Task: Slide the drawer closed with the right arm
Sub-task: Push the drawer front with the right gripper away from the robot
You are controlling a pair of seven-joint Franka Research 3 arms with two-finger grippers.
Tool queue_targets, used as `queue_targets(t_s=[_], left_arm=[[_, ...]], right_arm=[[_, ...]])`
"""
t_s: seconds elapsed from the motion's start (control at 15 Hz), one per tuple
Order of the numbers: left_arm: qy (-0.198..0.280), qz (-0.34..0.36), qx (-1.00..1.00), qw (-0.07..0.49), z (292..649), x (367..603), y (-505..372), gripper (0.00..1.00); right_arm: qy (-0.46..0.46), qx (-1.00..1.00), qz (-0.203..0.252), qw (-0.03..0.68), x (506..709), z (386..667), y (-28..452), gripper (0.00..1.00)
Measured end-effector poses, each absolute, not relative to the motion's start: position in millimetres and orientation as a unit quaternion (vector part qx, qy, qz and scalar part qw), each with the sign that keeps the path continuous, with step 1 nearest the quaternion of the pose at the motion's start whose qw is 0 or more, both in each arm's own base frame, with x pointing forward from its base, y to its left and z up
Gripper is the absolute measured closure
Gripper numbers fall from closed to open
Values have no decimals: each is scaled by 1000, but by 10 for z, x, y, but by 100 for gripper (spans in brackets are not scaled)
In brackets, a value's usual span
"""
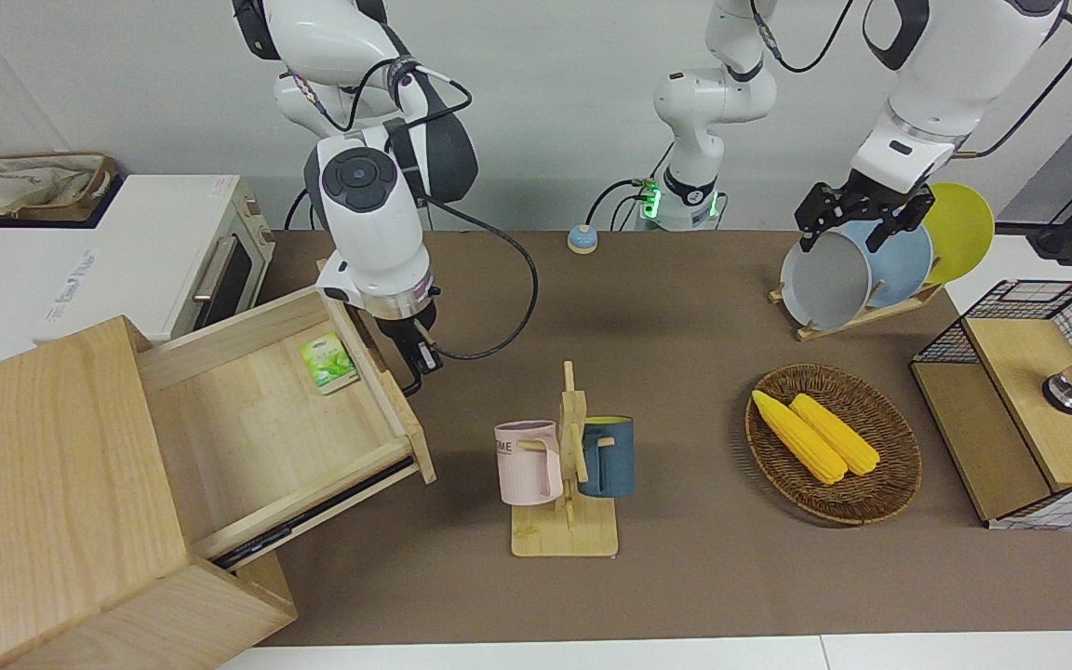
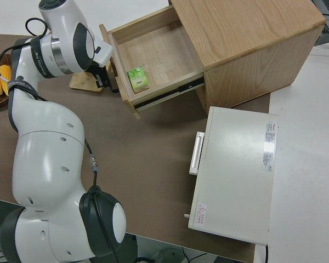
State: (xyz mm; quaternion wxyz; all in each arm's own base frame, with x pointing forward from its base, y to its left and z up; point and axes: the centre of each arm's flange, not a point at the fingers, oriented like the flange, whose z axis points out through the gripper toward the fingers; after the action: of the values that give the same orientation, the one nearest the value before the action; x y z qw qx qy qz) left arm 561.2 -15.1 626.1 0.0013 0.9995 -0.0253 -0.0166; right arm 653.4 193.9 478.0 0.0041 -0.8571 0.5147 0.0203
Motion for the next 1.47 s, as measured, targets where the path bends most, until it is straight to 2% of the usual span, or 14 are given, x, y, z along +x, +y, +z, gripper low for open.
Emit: queue_targets(t_s=[1.0,1.47], left_arm=[[-25,-17,1000,1,6261,5612,-151,0],[-25,-17,1000,1,6261,5612,-151,0]], right_arm=[[515,-857,-1,24,6829,4866,806,99],[518,-855,-2,26,6948,4799,233,99]])
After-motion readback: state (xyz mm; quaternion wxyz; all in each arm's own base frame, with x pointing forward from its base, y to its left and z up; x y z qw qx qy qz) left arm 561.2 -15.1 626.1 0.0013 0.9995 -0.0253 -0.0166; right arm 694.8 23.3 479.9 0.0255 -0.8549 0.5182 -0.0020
